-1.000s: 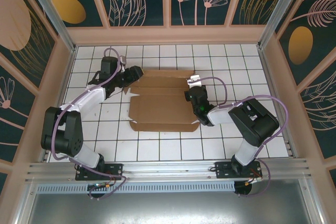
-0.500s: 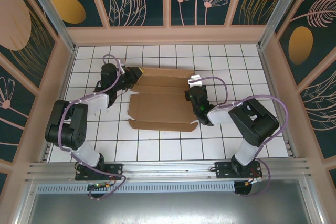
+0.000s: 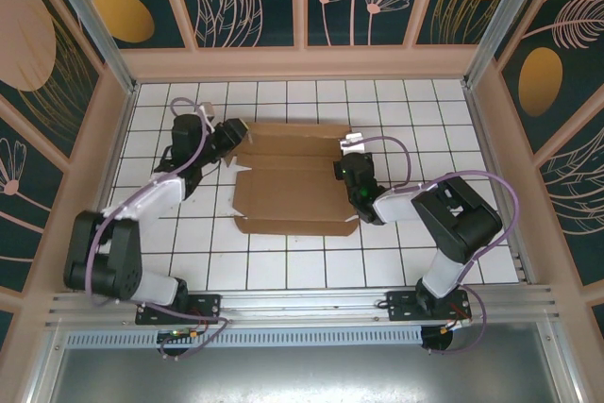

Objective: Fold the paper box

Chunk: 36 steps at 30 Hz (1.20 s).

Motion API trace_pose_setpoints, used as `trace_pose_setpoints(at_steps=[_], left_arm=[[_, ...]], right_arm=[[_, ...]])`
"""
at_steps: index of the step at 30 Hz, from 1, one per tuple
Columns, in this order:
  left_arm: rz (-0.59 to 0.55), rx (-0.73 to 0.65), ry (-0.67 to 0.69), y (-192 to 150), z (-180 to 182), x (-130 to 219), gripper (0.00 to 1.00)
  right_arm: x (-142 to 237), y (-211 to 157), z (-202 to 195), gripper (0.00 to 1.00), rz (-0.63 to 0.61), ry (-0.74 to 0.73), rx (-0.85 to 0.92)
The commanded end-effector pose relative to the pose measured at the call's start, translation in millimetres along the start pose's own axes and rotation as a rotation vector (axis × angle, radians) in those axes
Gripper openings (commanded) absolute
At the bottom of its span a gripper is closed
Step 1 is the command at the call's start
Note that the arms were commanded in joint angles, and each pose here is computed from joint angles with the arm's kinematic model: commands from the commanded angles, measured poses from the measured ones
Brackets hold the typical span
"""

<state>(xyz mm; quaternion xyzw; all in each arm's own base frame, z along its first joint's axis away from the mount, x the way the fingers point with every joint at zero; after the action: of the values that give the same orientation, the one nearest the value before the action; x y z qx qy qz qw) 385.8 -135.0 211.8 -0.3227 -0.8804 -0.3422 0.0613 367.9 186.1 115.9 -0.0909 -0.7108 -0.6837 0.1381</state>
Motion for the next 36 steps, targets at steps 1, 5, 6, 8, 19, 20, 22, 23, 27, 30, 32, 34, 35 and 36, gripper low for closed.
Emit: trace_pose_setpoints(at_steps=[1,5,6,8,19,20,22,23,27,30,32,34,35,36], left_arm=[[-0.034,-0.137,0.116,-4.4,3.4,27.6,0.25],[0.012,-0.196,0.17,-33.2,6.1,37.4,0.07],[0.028,-0.206,0.17,-41.4,6.0,36.5,0.05],[0.068,-0.222,0.179,-57.3,8.8,30.2,0.01],[0.131,-0.094,0.329,-58.9,65.6,-25.7,0.0],[0.146,-0.075,0.333,-59.0,72.6,-32.0,0.0],[0.159,-0.051,0.355,-56.6,84.7,-40.8,0.0],[0.162,-0.046,0.369,-55.8,90.4,-44.5,0.0],[0.15,-0.064,0.433,-46.8,101.2,-49.6,0.16],[0.178,-0.073,0.492,-51.5,117.1,-56.6,0.31],[0.189,-0.081,0.519,-51.4,123.0,-59.5,0.36],[0.208,-0.082,0.535,-56.1,129.3,-60.2,0.39],[0.218,-0.084,0.548,-58.8,133.2,-60.1,0.4],[0.202,-0.095,0.547,-50.9,129.0,-63.7,0.4]], right_arm=[[0.2,-0.1,-6.3,0.0,0.021,-0.026,-0.012],[-1.8,-0.8,-3.8,0.0,0.023,-0.015,-0.016],[-1.9,-1.7,-3.5,0.0,0.026,-0.012,-0.016],[-2.2,-2.8,-2.2,0.0,0.029,-0.003,-0.018],[2.0,-3.6,0.3,0.0,0.036,0.023,-0.016],[2.1,-5.0,1.4,0.0,0.04,0.029,-0.014],[1.7,-4.9,3.3,0.0,0.041,0.038,-0.012],[1.6,-4.5,4.4,0.0,0.042,0.039,-0.009],[1.8,-4.7,5.7,0.0,0.044,0.048,-0.007],[1.8,-4.1,8.7,0.0,0.047,0.063,-0.007],[1.8,-3.6,10.5,0.0,0.047,0.072,-0.005],[1.8,-3.6,10.9,0.0,0.048,0.075,-0.005],[1.9,-3.7,11.3,0.0,0.049,0.077,-0.005],[1.9,-4.2,11.5,0.0,0.05,0.078,-0.004]])
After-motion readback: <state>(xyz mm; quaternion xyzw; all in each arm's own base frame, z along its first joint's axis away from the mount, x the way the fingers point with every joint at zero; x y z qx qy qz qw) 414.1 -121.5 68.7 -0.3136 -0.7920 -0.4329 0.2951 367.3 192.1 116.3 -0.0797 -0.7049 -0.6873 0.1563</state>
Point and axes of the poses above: each hand's point on the last joint's axis, 136 mm out from that joint toward the fingers, its own x axis back along the fingers, its own z axis along the line the jaws close on, y = z × x, the point moved 3 cm from there along x, back along the fingers, and after that the axes turned 6 degrees about -x, right-handed, at the moved point
